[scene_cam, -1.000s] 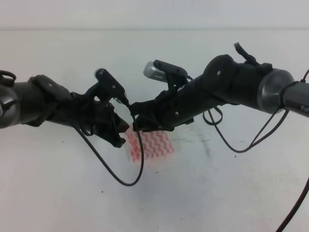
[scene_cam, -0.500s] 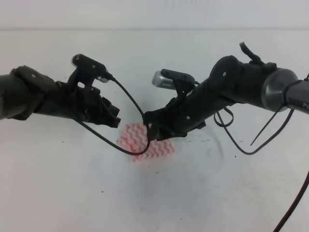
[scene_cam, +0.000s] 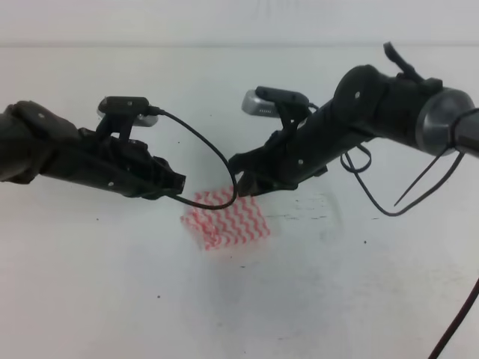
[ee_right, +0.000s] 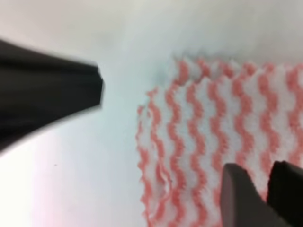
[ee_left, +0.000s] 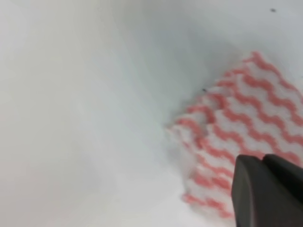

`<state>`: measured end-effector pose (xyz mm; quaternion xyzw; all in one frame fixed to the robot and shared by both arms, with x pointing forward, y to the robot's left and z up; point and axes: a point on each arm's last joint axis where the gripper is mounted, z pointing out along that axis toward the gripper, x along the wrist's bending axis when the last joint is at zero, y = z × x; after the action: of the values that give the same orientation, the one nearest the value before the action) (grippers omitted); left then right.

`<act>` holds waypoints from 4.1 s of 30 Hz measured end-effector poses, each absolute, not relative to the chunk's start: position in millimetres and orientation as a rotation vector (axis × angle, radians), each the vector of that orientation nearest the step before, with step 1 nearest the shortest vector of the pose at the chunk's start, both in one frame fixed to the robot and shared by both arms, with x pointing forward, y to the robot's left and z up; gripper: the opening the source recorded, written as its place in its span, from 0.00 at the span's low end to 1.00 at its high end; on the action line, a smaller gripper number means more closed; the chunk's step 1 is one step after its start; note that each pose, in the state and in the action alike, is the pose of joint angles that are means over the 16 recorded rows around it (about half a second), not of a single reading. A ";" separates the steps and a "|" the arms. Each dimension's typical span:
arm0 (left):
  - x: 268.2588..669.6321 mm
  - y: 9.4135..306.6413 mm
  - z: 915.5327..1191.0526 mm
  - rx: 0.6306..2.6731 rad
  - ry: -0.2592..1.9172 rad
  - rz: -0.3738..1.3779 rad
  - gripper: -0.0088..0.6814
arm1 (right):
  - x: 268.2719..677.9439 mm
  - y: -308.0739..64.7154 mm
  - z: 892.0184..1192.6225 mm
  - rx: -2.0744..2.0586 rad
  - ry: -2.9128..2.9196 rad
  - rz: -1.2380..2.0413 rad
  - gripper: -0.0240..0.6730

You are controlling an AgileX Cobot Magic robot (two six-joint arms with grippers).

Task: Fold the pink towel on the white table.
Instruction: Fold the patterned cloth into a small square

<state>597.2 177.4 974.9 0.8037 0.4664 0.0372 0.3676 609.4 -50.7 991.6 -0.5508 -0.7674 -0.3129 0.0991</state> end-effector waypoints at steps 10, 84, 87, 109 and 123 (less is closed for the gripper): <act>592.3 173.1 970.8 1.887 1.475 -0.146 0.06 | 621.2 -67.2 1005.1 -1.636 -2.277 -0.920 0.05; 611.6 163.4 938.3 1.776 1.538 -0.229 0.01 | 622.5 -73.5 1006.4 -1.637 -2.275 -0.895 0.05; 612.5 162.9 939.8 1.792 1.514 -0.215 0.01 | 622.3 -73.5 1007.3 -1.636 -2.274 -0.897 0.05; 612.8 153.3 939.2 1.888 1.409 -0.133 0.05 | 619.4 -73.5 1008.7 -1.618 -2.267 -0.873 0.05; 628.2 149.3 972.6 1.957 1.245 -0.026 0.05 | 618.9 -74.1 1007.8 -1.613 -2.279 -0.857 0.05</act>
<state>628.2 149.3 972.6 0.7735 0.4919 -0.0105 0.3996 618.9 -74.1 1007.8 -0.5488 -0.7756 -0.2916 0.1102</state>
